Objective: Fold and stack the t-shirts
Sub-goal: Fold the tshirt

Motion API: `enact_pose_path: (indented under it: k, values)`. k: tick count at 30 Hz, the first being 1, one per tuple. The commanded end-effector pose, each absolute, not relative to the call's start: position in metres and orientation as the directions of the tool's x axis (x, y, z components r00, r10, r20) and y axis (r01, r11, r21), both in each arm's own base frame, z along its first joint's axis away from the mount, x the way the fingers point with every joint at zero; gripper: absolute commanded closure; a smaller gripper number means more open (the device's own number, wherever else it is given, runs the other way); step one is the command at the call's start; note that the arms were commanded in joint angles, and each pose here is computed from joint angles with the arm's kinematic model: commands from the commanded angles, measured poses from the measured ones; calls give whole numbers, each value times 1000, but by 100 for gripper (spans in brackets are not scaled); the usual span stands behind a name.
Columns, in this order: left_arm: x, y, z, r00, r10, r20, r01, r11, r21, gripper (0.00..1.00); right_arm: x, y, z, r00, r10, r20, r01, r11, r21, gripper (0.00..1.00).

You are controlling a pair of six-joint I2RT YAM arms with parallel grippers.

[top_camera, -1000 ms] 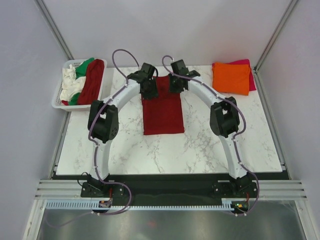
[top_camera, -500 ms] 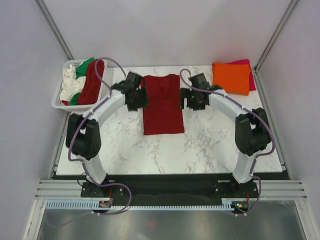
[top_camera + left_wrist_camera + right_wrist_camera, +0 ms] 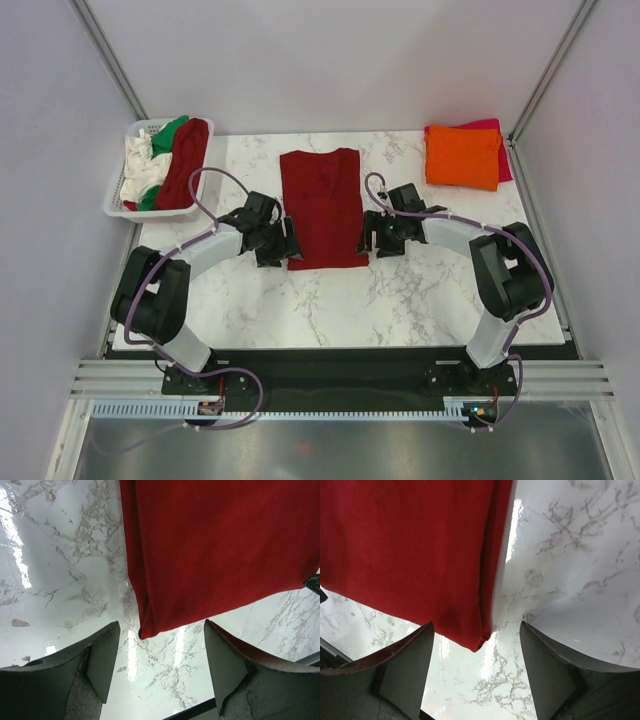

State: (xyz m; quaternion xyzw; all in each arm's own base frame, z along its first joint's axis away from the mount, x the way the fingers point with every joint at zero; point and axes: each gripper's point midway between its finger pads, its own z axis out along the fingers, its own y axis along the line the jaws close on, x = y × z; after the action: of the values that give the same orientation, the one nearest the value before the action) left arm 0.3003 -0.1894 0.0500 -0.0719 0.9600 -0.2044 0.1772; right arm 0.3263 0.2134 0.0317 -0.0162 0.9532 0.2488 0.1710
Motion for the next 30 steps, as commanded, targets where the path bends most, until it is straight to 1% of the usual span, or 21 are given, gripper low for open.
enact_pose_path:
  k: [1,6,7,8,9,10,13,14,15,16,18,20,21,22,23,24,25,26,27,30]
  values:
    - [307,-203,61,-909,-242,-339,-47,869,-493,24,325,224,21,-946,64,-318,-119,844,524,23]
    - [292,-198,43,-927,-230,-297,-68,880,-471,24,317,222,15,-950,62,-305,-114,844,525,28]
    - [298,-200,42,-914,-264,-309,-90,872,-481,31,316,223,13,-952,61,-300,-112,842,528,30]
    - [294,-199,38,-917,-262,-300,-94,875,-475,31,312,223,11,-954,60,-293,-112,837,535,36]
    - [288,-197,32,-923,-257,-286,-100,879,-467,31,311,223,8,-956,59,-286,-109,836,538,39]
    - [284,-197,27,-928,-251,-274,-102,882,-460,31,309,224,6,-957,60,-283,-108,833,543,46]
    - [277,-194,16,-937,-245,-249,-115,889,-444,31,303,224,-2,-964,60,-258,-96,829,550,53]
    - [282,-197,17,-932,-256,-259,-115,882,-456,35,301,224,-4,-965,59,-255,-95,828,553,53]
    - [292,-198,19,-915,-270,-300,-113,885,-452,47,300,225,-5,-965,60,-255,-96,826,555,54]
    - [294,-197,19,-913,-271,-306,-114,887,-448,49,299,224,-7,-965,59,-254,-95,828,553,57]
    - [298,-197,17,-911,-269,-312,-113,891,-439,57,297,223,-10,-967,56,-250,-94,830,549,59]
    - [301,-195,15,-908,-272,-318,-119,896,-428,61,295,222,-13,-968,54,-244,-92,832,547,64]
    - [302,-195,15,-908,-270,-320,-116,897,-426,72,294,222,-14,-970,53,-239,-90,832,547,65]
    - [302,-195,14,-907,-269,-323,-115,898,-425,77,295,221,-14,-969,53,-241,-89,833,546,69]
    - [302,-196,15,-908,-268,-323,-114,898,-425,86,294,221,-14,-969,51,-241,-92,833,545,72]
    - [302,-196,15,-906,-268,-327,-113,899,-423,90,294,221,-14,-969,52,-243,-92,833,546,74]
    - [301,-196,16,-906,-264,-330,-109,900,-422,94,293,221,-14,-969,49,-243,-95,832,546,79]
    - [299,-195,16,-905,-263,-334,-108,902,-418,98,293,221,-13,-968,50,-247,-96,833,545,81]
    - [300,-193,19,-900,-260,-350,-102,905,-412,98,293,220,-13,-968,52,-246,-93,834,543,83]
    - [297,-192,28,-890,-256,-379,-83,905,-417,98,290,219,-14,-969,46,-242,-96,835,541,94]
